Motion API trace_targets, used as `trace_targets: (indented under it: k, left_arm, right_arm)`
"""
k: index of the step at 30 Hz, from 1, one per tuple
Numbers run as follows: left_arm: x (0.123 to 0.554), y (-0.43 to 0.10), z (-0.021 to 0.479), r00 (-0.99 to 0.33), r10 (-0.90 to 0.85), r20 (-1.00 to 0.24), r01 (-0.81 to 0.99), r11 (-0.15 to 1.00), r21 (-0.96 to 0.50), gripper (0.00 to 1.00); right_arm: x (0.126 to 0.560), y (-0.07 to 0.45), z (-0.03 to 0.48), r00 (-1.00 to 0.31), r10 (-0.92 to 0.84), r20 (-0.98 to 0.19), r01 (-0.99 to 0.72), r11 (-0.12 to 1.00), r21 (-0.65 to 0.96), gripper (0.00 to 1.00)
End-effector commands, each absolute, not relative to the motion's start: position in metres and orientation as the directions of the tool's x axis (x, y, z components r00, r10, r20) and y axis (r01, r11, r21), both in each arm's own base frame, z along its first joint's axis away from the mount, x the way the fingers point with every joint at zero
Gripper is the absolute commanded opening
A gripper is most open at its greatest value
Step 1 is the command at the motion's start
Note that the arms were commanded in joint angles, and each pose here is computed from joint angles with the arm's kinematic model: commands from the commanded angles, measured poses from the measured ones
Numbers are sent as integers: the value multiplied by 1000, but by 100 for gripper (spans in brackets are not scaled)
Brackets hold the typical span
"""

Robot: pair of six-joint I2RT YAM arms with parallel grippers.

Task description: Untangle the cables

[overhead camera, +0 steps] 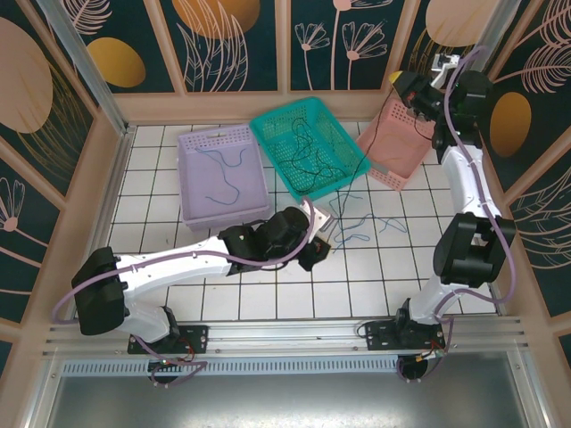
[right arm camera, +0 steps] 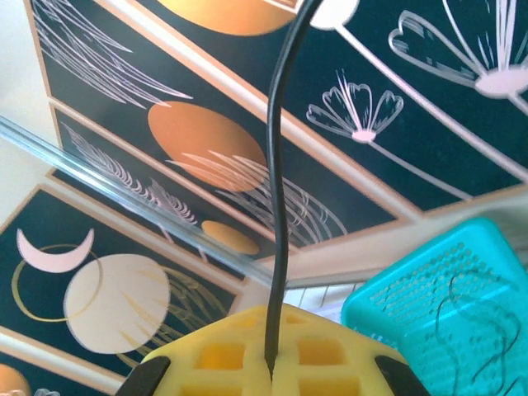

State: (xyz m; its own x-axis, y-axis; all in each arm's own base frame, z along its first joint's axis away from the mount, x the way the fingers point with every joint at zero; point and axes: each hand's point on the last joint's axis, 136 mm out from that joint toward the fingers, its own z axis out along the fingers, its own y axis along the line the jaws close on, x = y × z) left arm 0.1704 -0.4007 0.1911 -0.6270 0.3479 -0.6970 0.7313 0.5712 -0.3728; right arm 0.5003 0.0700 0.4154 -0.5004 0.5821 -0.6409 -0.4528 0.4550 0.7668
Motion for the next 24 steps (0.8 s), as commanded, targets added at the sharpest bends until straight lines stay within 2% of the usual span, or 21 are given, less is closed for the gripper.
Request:
trace_targets:
  k: [1,4,7,9,13,17,24]
  left_arm:
    - [162,-373,184,-700,347,-625,654,663,-364,47]
    - [195,-355,236,-701,150,-697,561,720,-408,64]
    - [224,-323,297,-651,-58,-757,479,742,-469,75]
    - [242,-299,341,-600,-187,-778,437,737,-515,80]
    - [280,-263,406,-556,-377,-740,375,681,-629,79]
    - [309,-261,447,-536,-451,-713,388,619,-683,77]
    - [326,-274,437,-561,-492,-666,355,584,-730,69]
  right_arm:
    - [479,85,472,-310,494,-812,-628,535,565,0]
    - [468,107,465,-314,417,-853,-651,560,513,0]
    - [455,127,460,-314,359,-879,-681,560,472,0]
    - [445,141,459,-310,314,-897,-713,548,438,0]
    - [423,175,456,-304,200,-931,-781,507,364,0]
    - [411,202,450,-299,136,-944,-805,495,327,0]
    - [429,212,461,-292,235,-927,-780,502,373,0]
